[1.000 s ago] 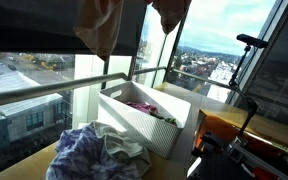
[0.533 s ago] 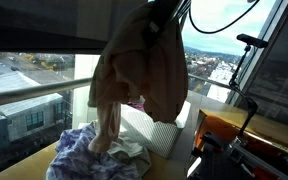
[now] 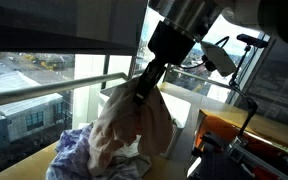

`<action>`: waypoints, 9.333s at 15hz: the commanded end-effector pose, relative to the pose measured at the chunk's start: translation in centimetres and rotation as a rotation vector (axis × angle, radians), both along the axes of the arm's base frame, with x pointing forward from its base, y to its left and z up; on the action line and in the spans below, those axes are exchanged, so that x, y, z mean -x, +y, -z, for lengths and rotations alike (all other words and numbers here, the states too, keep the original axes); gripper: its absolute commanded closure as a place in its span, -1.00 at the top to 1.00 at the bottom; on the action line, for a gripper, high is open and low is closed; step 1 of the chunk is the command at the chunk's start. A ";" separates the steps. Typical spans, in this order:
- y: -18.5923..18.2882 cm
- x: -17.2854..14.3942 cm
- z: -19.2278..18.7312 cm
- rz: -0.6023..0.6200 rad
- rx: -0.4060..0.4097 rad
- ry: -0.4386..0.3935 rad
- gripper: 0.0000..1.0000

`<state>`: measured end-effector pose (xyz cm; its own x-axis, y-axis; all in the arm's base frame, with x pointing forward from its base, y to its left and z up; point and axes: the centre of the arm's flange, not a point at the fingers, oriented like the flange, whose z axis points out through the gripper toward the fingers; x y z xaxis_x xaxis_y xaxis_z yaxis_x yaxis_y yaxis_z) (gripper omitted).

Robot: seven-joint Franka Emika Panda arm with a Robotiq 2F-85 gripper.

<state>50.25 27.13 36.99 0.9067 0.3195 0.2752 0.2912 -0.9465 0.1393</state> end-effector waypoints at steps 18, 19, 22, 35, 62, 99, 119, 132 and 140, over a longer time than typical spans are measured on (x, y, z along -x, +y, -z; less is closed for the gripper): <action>3.5 -2.5 3.6 0.022 -0.031 -0.009 -0.96; 3.5 -2.6 4.2 0.024 -0.029 -0.002 -0.95; 2.8 -3.3 5.1 0.045 -0.030 0.014 -0.17; -11.2 -12.8 4.3 0.281 -0.020 -0.032 1.00; -24.1 -12.9 30.6 0.544 0.133 0.272 0.32; -11.1 -4.8 -19.2 0.307 -0.264 -0.086 -1.00; 2.0 -1.7 3.0 0.080 -0.183 0.153 -1.00; 1.3 -2.1 10.6 0.078 -0.106 0.212 -1.00; -0.6 -2.2 9.8 0.078 -0.092 0.206 0.22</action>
